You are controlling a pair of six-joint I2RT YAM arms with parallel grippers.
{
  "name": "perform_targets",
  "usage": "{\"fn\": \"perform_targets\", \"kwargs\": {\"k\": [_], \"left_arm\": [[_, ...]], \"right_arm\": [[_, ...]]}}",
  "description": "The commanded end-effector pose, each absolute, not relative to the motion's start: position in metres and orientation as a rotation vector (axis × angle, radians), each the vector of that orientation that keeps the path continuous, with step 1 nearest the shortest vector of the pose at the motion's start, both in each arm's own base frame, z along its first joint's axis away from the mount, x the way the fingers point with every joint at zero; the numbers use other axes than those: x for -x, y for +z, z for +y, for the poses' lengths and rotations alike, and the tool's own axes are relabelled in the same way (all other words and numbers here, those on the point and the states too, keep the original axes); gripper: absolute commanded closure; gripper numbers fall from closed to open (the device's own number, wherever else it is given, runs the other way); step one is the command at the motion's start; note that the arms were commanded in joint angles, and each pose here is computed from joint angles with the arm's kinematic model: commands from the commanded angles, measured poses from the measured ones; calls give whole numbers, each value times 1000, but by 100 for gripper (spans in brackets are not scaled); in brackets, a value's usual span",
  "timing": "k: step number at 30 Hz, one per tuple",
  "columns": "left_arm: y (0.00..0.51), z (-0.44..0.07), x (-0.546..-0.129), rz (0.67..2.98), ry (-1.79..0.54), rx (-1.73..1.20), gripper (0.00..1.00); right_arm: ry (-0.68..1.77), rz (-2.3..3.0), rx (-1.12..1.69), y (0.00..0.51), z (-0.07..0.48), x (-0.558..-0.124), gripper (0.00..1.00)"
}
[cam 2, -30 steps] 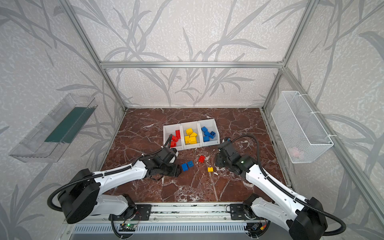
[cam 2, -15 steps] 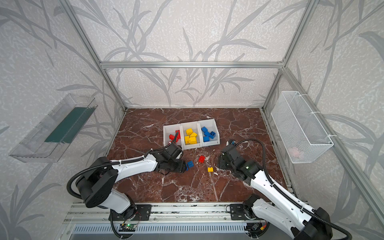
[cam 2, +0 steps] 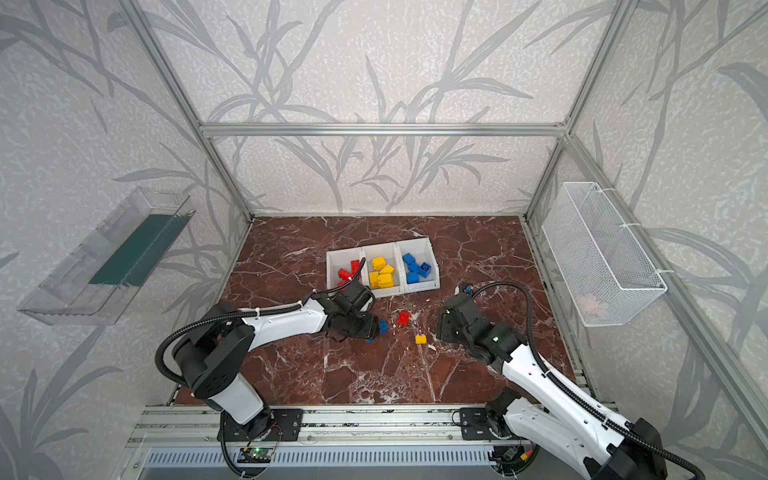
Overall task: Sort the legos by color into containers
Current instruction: 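Lower the left gripper over a blue brick to grasp it, then lift the blue brick with the left gripper and carry it into the end compartment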
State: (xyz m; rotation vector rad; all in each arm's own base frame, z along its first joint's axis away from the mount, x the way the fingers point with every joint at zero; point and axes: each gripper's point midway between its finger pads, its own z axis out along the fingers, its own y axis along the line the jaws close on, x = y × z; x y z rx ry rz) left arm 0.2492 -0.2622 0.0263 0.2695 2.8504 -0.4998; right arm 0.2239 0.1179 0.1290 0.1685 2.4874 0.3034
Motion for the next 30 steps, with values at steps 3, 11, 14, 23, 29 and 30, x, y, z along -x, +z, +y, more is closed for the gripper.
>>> {"fn": "perform_targets", "kwargs": {"k": [3,11,14,23,29,30], "left_arm": [[21,-260,-247,2879,-465,-289,36],[18,-256,-240,2904,-428,-322,40],[14,-254,-234,2917,-404,-336,41],[8,-241,-227,2935,-292,-383,43],[8,-230,-222,2937,-227,-439,47],[8,-228,-221,2936,-220,-445,48]], "right_arm": [[285,2486,-212,128,109,-218,33],[278,2494,-217,125,108,-217,33],[289,2497,-222,123,110,-217,34],[293,2504,-236,117,108,-214,34],[295,2499,-253,116,105,-211,35],[291,2498,-255,116,104,-210,35]]}}
